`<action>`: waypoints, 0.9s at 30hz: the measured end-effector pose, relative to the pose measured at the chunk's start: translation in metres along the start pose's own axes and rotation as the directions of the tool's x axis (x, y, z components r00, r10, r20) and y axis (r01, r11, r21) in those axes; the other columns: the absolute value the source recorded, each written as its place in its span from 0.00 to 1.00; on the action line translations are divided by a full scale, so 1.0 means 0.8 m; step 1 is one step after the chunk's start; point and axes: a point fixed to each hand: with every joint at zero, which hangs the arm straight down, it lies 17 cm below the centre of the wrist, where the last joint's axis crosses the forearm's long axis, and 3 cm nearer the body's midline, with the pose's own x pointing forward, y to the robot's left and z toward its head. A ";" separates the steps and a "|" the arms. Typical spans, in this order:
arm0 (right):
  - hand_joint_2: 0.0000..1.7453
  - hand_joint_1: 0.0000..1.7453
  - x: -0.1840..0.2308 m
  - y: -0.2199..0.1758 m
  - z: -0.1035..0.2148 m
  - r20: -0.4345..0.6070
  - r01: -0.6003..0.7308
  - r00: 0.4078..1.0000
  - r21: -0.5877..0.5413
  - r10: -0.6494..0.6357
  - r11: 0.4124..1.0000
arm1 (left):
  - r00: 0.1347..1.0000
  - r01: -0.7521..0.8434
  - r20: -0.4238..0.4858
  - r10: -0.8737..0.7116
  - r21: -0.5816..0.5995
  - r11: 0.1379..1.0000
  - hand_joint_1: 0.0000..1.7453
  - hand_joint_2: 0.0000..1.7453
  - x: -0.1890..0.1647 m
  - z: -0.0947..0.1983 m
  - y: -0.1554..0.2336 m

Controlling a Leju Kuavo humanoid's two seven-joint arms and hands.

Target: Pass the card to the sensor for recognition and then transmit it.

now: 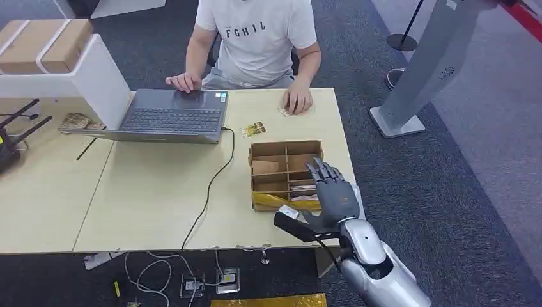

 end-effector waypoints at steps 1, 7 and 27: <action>1.00 0.00 0.000 0.001 -0.001 0.003 -0.001 1.000 0.000 0.001 1.000 | 1.000 -0.001 0.000 0.001 0.000 1.000 0.00 0.00 0.000 0.000 0.000; 1.00 0.00 0.001 0.004 -0.004 0.002 -0.009 1.000 0.001 0.009 1.000 | 1.000 -0.001 0.000 0.001 0.003 1.000 0.00 0.00 0.000 0.000 0.002; 1.00 1.00 0.003 0.022 -0.011 0.012 -0.006 1.000 0.019 0.006 1.000 | 1.000 0.001 0.001 -0.001 0.008 1.000 0.00 0.00 0.001 -0.001 0.008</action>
